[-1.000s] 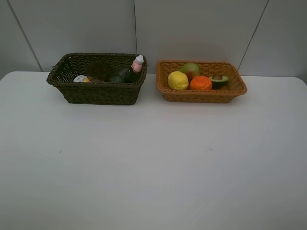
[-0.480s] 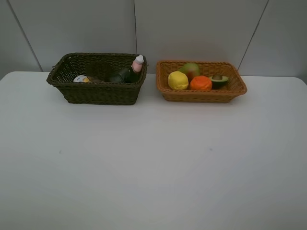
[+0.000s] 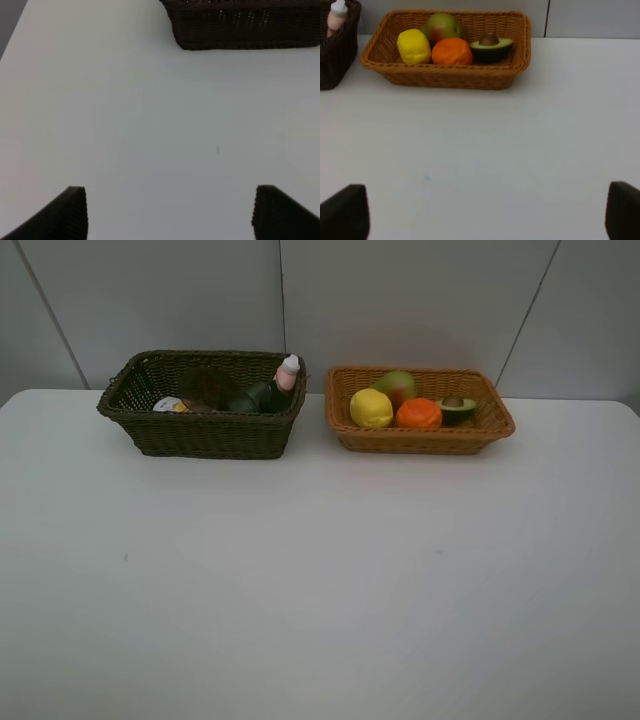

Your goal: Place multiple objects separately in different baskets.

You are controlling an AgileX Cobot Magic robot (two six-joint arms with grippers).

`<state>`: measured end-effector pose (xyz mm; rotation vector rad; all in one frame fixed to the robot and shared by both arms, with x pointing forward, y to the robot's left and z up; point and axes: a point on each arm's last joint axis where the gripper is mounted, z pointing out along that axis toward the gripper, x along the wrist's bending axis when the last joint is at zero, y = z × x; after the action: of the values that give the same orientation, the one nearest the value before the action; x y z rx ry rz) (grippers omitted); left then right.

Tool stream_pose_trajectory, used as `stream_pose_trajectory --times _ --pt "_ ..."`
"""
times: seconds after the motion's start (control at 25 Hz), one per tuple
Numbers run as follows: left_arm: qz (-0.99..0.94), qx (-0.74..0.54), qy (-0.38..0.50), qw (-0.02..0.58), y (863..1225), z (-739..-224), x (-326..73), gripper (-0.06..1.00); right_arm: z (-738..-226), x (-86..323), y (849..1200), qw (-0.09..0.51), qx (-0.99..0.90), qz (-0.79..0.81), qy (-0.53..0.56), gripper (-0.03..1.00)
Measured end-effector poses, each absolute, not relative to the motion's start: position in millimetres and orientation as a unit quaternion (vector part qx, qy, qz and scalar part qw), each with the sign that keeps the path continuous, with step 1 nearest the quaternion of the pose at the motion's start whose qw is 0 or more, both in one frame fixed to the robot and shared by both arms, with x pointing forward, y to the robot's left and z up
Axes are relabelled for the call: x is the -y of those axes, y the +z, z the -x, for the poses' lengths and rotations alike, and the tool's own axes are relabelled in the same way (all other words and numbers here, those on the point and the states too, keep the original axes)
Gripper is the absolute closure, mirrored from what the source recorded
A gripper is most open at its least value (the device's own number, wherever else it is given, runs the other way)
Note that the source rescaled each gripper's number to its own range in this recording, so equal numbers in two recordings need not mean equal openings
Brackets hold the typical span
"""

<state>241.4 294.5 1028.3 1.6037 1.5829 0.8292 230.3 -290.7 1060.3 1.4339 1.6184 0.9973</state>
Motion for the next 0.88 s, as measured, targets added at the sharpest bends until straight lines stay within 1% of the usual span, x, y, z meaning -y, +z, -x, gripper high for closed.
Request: stream_pose_trajectory --times 0.88 --pt "-0.625 -0.613 0.321 0.363 1028.3 -241.4 -294.6 0.05 -230.3 290.7 1060.3 0.371 -0.631 -0.559 0.389 -0.03"
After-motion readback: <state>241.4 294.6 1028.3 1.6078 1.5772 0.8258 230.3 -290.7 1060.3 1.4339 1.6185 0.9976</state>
